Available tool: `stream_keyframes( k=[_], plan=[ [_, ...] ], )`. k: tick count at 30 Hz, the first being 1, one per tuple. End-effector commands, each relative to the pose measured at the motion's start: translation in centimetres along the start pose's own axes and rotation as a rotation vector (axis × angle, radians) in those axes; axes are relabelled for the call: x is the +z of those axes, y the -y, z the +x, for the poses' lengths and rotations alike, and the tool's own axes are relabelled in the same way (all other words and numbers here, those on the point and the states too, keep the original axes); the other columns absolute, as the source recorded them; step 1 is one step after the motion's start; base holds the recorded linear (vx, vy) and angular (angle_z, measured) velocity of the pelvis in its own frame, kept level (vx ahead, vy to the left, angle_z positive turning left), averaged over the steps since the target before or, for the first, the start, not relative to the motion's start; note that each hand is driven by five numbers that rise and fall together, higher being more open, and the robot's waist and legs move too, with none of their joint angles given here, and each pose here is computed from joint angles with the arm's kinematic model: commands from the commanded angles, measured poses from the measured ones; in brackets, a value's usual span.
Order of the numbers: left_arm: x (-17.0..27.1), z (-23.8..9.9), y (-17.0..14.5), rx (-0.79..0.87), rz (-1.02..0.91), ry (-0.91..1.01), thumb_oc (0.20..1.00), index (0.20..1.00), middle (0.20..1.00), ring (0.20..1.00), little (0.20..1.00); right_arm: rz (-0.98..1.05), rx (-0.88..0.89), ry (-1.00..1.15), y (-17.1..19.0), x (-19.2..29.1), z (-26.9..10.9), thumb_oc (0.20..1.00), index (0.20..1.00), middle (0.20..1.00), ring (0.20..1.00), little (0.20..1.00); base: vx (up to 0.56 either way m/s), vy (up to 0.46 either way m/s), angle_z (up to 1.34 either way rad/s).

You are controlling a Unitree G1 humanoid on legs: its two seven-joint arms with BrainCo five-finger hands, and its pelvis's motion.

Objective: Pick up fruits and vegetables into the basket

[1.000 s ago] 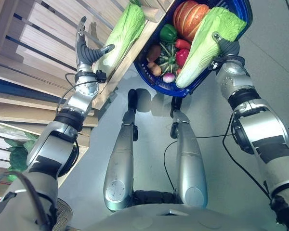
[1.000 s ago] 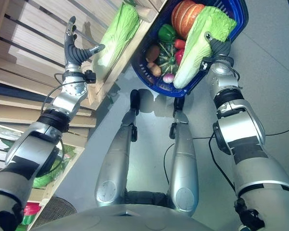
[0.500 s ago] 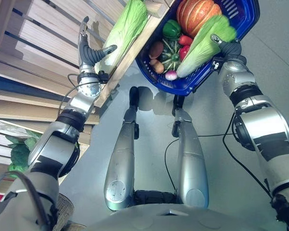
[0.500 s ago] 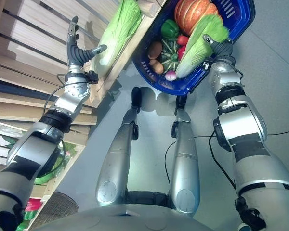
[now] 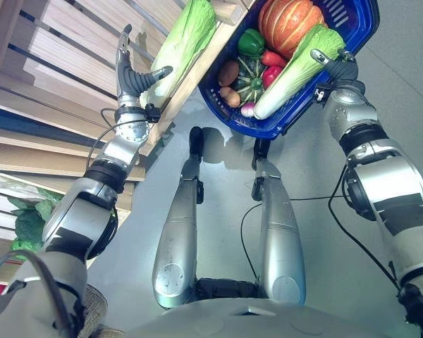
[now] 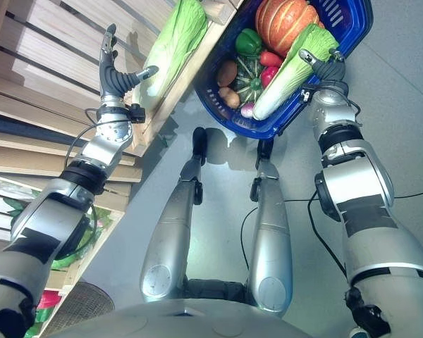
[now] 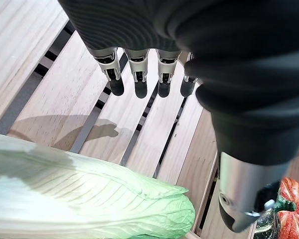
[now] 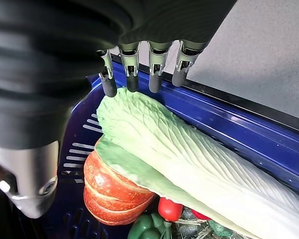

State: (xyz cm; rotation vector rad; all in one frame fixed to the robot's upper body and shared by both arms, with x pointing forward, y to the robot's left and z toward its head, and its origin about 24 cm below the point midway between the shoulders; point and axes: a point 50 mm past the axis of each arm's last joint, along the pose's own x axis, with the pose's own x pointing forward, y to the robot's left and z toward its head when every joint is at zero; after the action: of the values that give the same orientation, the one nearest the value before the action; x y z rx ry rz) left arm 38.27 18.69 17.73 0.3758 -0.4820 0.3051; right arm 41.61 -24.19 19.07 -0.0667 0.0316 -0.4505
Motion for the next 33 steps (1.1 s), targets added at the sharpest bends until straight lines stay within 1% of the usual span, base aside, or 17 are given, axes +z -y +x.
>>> stream_keyframes(
  k=[1, 8, 14, 18, 26, 33],
  plan=[
    [0.4, -0.3, 0.5, 0.009, -0.053, 0.021, 1.000, 1.000, 1.000, 1.000, 1.000, -0.071, -0.072, 0.113, 2.2, 1.7, 0.4, 1.000, 1.000, 1.000, 1.000, 1.000, 0.00, 0.000, 0.00],
    [-1.0, -0.3, 0.0, -0.023, 0.127, -0.032, 1.000, 1.000, 1.000, 1.000, 1.000, -0.026, -0.166, 0.235, 3.4, 2.6, 0.2, 1.000, 1.000, 1.000, 1.000, 1.000, 0.00, 0.005, 0.00],
    [-2.1, 0.2, -1.3, 0.010, 0.273, -0.084, 1.000, 1.000, 1.000, 1.000, 1.000, -0.015, -0.185, 0.348, 3.5, 2.9, -0.4, 1.000, 1.000, 1.000, 1.000, 1.000, 0.00, 0.011, 0.00],
    [-2.9, 0.9, -2.9, 0.055, 0.349, -0.153, 1.000, 1.000, 1.000, 1.000, 1.000, 0.043, -0.227, 0.386, 4.2, 2.4, -0.8, 1.000, 1.000, 1.000, 1.000, 1.000, -0.01, 0.008, -0.02],
    [-5.0, 1.3, -5.6, 0.114, 0.463, -0.314, 1.000, 1.000, 1.000, 1.000, 1.000, 0.141, -0.321, 0.334, 6.3, -0.8, -1.2, 1.000, 1.000, 1.000, 1.000, 1.000, -0.01, 0.029, -0.10],
    [-5.8, 1.4, -7.2, 0.156, 0.437, -0.397, 1.000, 1.000, 1.000, 1.000, 1.000, 0.142, -0.389, 0.218, 7.9, -3.9, -1.3, 1.000, 1.000, 1.000, 1.000, 1.000, 0.00, 0.024, -0.09]
  ],
)
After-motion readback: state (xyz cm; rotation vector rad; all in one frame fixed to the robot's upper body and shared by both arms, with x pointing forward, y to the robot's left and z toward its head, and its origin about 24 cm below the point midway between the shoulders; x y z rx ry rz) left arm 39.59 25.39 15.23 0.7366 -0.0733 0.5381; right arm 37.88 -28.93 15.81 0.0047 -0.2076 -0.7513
